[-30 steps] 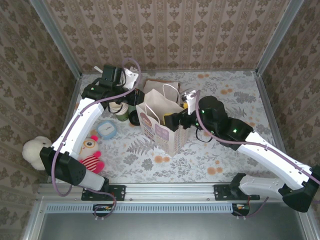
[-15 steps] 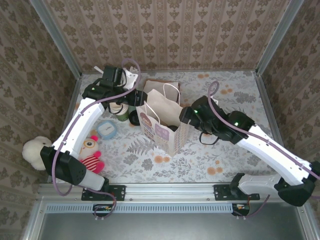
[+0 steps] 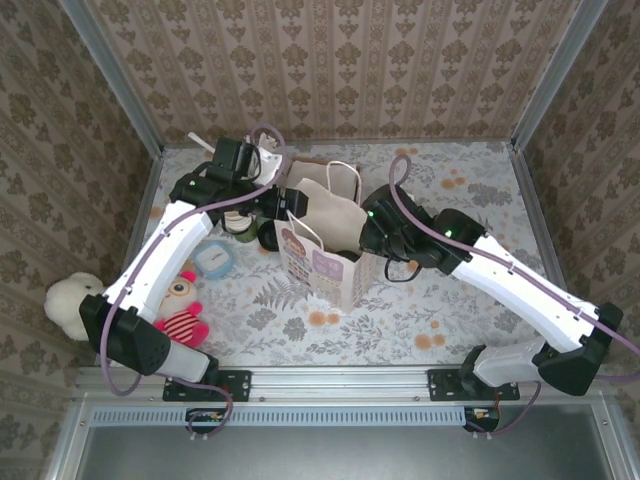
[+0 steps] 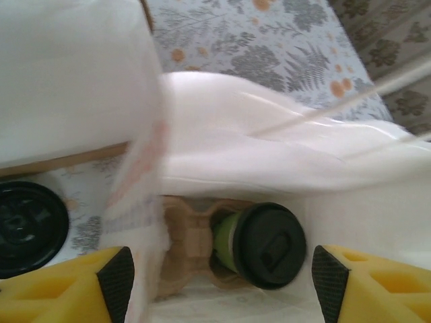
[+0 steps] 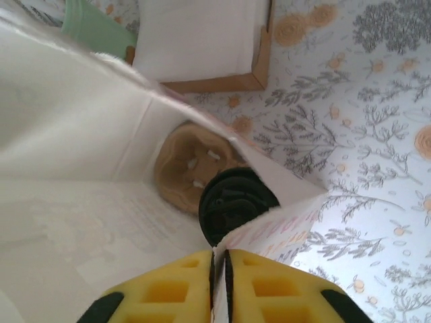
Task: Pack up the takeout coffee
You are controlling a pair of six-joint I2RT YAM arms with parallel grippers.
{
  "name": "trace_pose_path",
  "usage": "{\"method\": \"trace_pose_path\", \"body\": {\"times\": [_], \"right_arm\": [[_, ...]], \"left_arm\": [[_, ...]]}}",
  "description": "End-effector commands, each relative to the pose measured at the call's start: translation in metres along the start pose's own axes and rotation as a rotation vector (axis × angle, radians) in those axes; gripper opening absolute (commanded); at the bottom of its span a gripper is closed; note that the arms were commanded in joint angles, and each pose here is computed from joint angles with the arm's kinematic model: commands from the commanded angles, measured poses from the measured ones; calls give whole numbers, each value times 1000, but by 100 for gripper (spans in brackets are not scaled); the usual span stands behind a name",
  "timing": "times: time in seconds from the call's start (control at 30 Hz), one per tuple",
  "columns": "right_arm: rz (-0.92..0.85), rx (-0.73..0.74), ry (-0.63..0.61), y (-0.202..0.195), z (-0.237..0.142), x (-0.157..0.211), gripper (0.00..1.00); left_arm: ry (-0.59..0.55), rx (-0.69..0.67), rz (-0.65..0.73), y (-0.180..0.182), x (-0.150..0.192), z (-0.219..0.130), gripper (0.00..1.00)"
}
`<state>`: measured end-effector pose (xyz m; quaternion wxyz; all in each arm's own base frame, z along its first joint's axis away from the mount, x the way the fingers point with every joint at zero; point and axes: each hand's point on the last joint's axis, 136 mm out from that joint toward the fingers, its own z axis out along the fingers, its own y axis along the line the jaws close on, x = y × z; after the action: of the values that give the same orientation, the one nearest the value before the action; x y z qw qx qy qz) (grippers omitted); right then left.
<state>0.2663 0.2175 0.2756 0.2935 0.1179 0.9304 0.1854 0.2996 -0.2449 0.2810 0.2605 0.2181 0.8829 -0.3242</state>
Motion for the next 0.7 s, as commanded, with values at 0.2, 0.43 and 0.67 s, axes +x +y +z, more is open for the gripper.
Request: {"method": "trace_pose_path", "body": {"times": [0.2,0.43,0.67], "right_arm": [[-203,0,109,-5,8,-31,16],[-138,67,158,-24,22,-18,62],[-119,151,93,-39,22,-26,58]], "left_arm": [[-73,104,-12,-35,-1,-25,83],[-146,-105,-117,13,0,-45,92],[-324,-102,-137,23,-8,-78,100]]}}
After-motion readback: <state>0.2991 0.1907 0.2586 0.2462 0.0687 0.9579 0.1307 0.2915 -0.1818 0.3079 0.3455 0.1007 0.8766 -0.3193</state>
